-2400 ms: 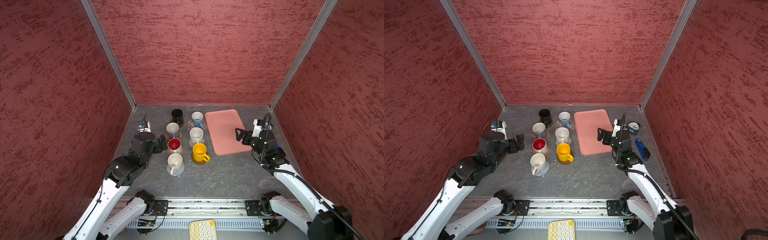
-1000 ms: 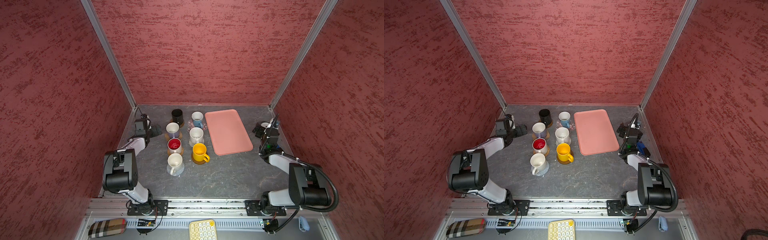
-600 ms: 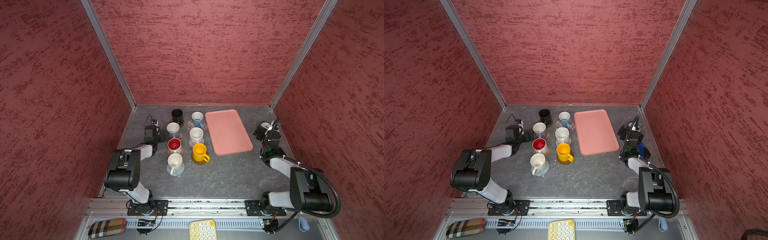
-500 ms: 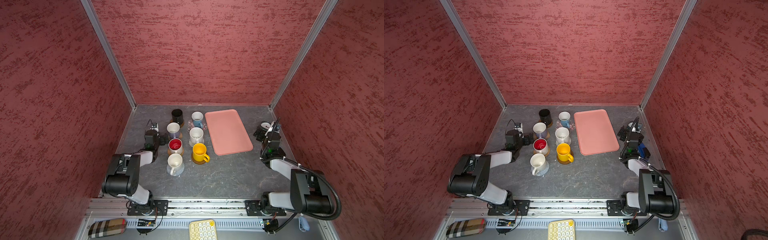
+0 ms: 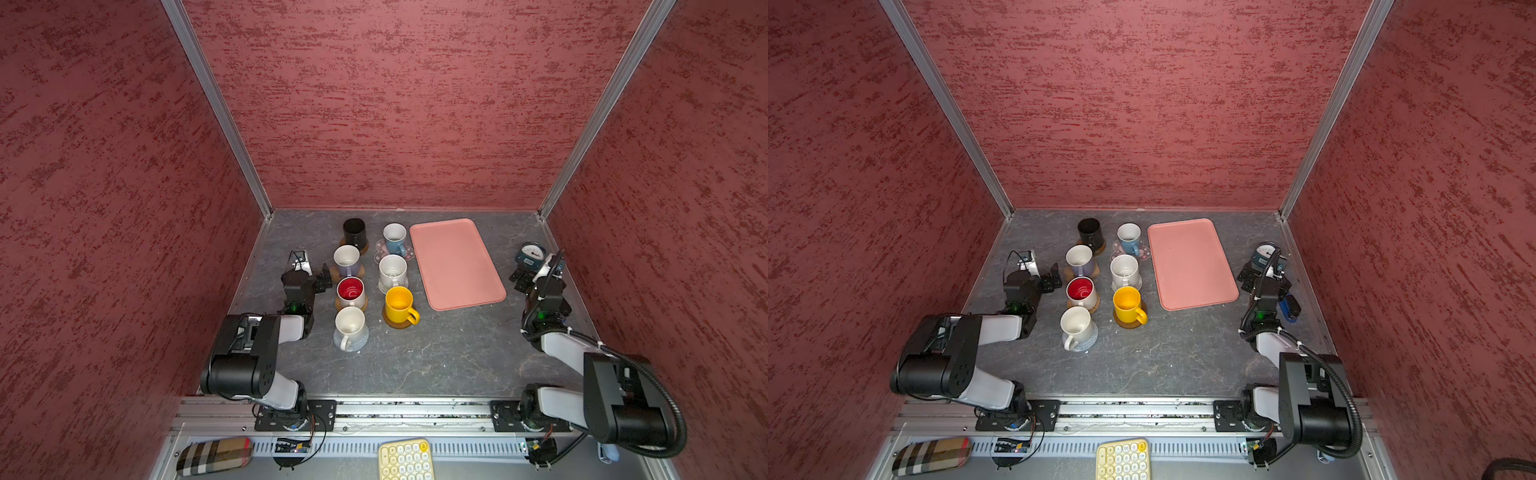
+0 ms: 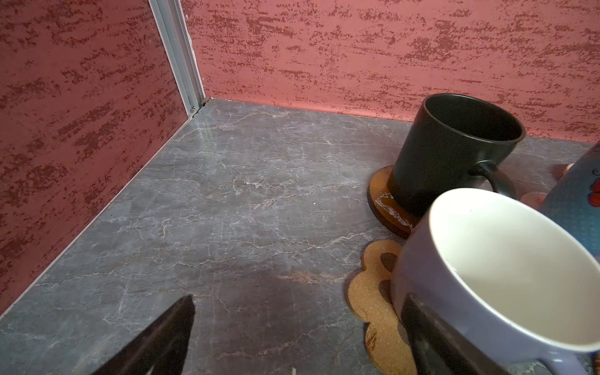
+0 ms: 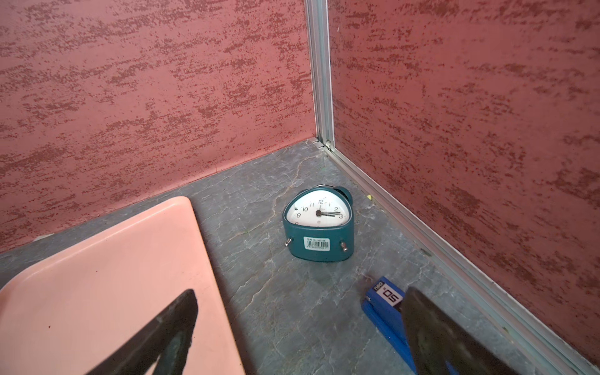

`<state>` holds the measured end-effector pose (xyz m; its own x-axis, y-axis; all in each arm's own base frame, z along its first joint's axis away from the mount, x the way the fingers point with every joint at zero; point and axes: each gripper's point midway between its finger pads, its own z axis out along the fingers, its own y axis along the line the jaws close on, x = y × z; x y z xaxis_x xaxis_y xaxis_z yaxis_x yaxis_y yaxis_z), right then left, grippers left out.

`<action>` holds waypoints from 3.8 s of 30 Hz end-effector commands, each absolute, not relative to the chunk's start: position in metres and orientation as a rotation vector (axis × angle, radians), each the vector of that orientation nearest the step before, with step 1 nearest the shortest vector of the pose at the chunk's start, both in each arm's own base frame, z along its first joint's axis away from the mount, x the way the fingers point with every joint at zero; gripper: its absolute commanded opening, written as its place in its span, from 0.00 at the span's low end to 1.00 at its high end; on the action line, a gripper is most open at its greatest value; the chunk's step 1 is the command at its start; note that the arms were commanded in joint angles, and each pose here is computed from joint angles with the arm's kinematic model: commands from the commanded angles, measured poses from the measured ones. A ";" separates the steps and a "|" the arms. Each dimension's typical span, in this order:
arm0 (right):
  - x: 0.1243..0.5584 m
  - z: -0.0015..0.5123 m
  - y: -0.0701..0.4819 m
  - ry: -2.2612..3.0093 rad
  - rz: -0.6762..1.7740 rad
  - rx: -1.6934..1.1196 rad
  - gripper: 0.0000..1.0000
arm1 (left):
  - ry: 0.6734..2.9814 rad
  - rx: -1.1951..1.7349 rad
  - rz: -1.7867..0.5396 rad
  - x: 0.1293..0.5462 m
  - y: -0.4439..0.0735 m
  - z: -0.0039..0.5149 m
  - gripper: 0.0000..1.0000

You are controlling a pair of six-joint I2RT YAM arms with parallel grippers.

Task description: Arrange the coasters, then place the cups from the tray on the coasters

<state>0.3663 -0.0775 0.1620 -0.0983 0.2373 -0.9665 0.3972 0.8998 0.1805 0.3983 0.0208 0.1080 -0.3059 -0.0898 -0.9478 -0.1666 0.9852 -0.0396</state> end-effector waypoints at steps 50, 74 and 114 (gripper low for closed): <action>0.382 0.136 -0.048 1.644 -0.093 0.265 0.99 | 1.801 -0.208 0.045 0.397 0.026 0.115 1.00; 0.383 0.136 -0.045 1.649 -0.114 0.256 0.99 | 1.789 -0.180 0.074 0.397 0.020 0.117 1.00; 0.363 0.146 -0.045 1.561 -0.103 0.264 0.99 | 1.683 -0.193 0.054 0.374 0.023 0.126 1.00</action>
<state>0.3778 -0.0448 0.1314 -0.0752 0.1205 -0.9899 0.2295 0.9681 0.1005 0.3838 0.0199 0.1124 -0.1942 -0.0955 -0.9763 -0.1639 0.9844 -0.0637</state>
